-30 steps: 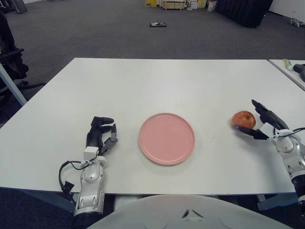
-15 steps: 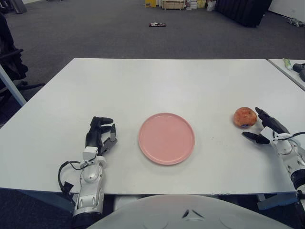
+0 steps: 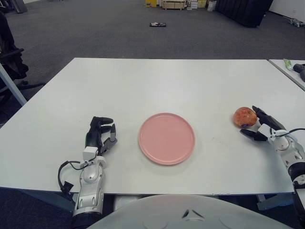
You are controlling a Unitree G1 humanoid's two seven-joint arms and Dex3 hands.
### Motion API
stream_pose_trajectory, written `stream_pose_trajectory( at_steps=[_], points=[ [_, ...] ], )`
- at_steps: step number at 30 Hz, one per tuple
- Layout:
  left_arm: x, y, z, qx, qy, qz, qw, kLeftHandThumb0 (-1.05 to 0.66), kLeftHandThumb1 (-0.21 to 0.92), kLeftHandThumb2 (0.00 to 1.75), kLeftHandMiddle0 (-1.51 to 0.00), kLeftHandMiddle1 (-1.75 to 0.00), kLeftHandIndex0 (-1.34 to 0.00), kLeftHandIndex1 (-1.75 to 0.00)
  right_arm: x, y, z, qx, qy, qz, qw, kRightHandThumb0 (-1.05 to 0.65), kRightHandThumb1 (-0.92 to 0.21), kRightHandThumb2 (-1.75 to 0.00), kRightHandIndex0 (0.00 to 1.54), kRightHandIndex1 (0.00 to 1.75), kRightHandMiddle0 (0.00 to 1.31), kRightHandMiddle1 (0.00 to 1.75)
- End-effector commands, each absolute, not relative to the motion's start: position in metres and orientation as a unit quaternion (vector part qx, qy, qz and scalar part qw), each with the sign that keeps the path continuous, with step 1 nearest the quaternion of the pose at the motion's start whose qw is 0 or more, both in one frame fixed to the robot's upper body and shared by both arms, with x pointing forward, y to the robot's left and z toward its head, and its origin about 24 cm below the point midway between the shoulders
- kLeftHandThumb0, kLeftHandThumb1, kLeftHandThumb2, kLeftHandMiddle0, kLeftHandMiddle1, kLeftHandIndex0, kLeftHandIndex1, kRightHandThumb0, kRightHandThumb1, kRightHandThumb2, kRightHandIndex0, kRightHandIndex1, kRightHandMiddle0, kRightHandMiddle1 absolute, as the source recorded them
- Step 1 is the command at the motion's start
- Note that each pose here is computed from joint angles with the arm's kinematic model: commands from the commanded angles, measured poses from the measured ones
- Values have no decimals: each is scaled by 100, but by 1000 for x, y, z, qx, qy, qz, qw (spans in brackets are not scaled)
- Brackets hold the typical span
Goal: Put the apple into the plate.
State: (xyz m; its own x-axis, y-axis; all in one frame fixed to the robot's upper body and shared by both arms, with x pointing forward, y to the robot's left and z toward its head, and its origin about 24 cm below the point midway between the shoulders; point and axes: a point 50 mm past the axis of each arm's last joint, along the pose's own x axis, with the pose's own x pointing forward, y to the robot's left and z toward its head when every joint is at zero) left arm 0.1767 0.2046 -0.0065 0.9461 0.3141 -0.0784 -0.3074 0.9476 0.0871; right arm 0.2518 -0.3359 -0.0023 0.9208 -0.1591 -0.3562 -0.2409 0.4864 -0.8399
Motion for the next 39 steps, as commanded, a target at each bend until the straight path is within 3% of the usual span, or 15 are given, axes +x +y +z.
stream_pose_trajectory(
  at_steps=[1,20,32,38,39],
  points=[
    [175,204,-12,31,60,156,986,-38,72,81,-57,-166,-32,-175,255,-332,-1,-506,192,41,840,-87,-63,-61,0,0,0,0],
    [174,205,-13,28,57,156,986,-38,69,84,-57,-167,-33,-175,277,-310,12,-516,137,84,841,-96,-63,-58,0,0,0,0],
    [173,206,-12,28,53,163,985,-37,73,79,-55,-167,-31,-175,292,-287,16,-517,101,105,844,-92,-61,-61,0,0,0,0],
    [173,206,-12,34,57,164,984,-37,73,79,-55,-167,-31,-175,293,-283,17,-517,93,104,844,-87,-57,-70,1,1,0,12],
    [173,206,-12,36,58,165,984,-37,73,79,-55,-167,-31,-175,293,-282,17,-518,92,103,844,-84,-55,-72,2,9,0,22]
  ],
)
